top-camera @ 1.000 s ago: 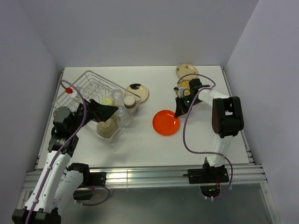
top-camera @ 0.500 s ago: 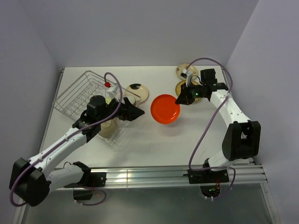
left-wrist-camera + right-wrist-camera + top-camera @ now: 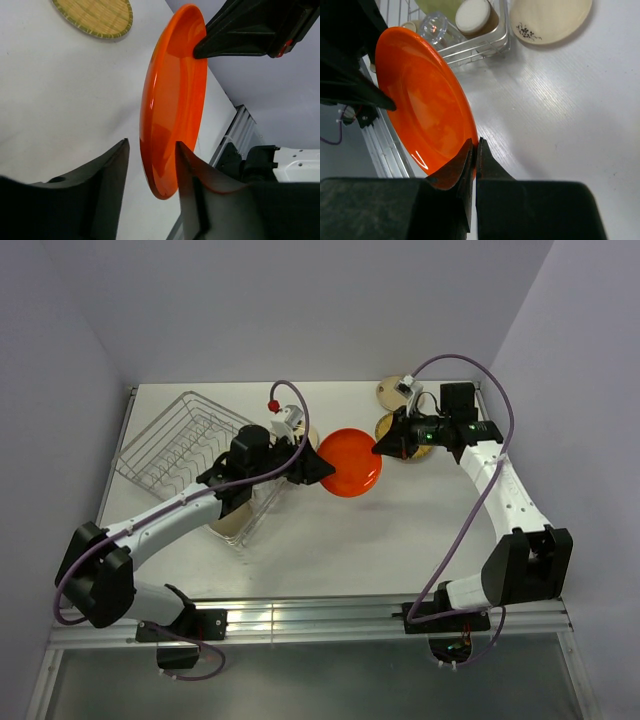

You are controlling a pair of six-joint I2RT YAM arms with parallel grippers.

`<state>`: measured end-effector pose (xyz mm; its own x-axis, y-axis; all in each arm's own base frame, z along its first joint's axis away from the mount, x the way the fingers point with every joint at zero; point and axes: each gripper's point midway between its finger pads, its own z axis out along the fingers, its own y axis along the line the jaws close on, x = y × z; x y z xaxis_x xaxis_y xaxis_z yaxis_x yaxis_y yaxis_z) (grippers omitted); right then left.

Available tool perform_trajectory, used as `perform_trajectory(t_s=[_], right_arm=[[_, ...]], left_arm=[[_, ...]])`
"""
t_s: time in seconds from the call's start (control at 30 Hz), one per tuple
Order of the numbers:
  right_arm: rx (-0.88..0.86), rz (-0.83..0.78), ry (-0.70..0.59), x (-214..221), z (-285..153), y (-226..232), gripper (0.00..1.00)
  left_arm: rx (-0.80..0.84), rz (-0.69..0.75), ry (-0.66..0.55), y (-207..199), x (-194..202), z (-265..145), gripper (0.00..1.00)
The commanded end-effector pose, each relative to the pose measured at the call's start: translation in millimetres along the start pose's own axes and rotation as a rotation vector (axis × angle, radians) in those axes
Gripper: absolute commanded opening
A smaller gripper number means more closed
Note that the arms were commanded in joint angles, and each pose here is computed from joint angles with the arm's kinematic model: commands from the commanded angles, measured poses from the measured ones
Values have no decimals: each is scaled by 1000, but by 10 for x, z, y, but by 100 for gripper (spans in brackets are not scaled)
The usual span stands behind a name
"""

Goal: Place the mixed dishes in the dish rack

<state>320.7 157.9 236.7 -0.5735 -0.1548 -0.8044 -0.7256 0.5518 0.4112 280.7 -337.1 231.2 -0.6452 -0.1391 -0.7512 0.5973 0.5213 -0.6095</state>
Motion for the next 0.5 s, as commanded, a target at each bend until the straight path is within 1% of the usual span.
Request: perform_trajectory(t_s=[0.0, 0.07, 0.1, 0.17, 0.2, 0.23, 0.27, 0.33, 0.37, 0.4, 0.43, 0.47], right_arm=[[-36, -53, -90, -293, -98, 181, 0], [-43, -45, -87, -275, -90, 185, 0], [-46, -41, -86, -270, -89, 190, 0], [-53, -40, -87, -264, -87, 209, 0], [-56, -38, -88, -264, -88, 217, 0], [-62, -41, -91, -255, -87, 240, 0], [-62, -40, -91, -250, -86, 241, 0], [-70, -47, -90, -231, -86, 267, 0], [-71, -54, -90, -232, -79, 271, 1], [-74, -59, -89, -221, -79, 275, 4], [-78, -62, -87, -214, -75, 277, 9], [-86, -66, -87, -210, -72, 285, 13]], left_arm=[[44, 57, -61, -183, -273, 31, 45], [62, 54, -57, -214, -267, 33, 38], [65, 52, -57, -217, -260, 33, 31], [76, 48, -55, -233, -259, 30, 23], [78, 48, -53, -243, -254, 27, 15], [79, 48, -51, -245, -251, 22, 11], [78, 50, -55, -249, -261, 16, 4], [82, 56, -63, -273, -278, -17, 0], [86, 63, -60, -275, -262, -31, 0], [88, 67, -61, -275, -253, -41, 0], [95, 77, -70, -303, -276, -70, 0], [104, 91, -66, -308, -250, -84, 0]])
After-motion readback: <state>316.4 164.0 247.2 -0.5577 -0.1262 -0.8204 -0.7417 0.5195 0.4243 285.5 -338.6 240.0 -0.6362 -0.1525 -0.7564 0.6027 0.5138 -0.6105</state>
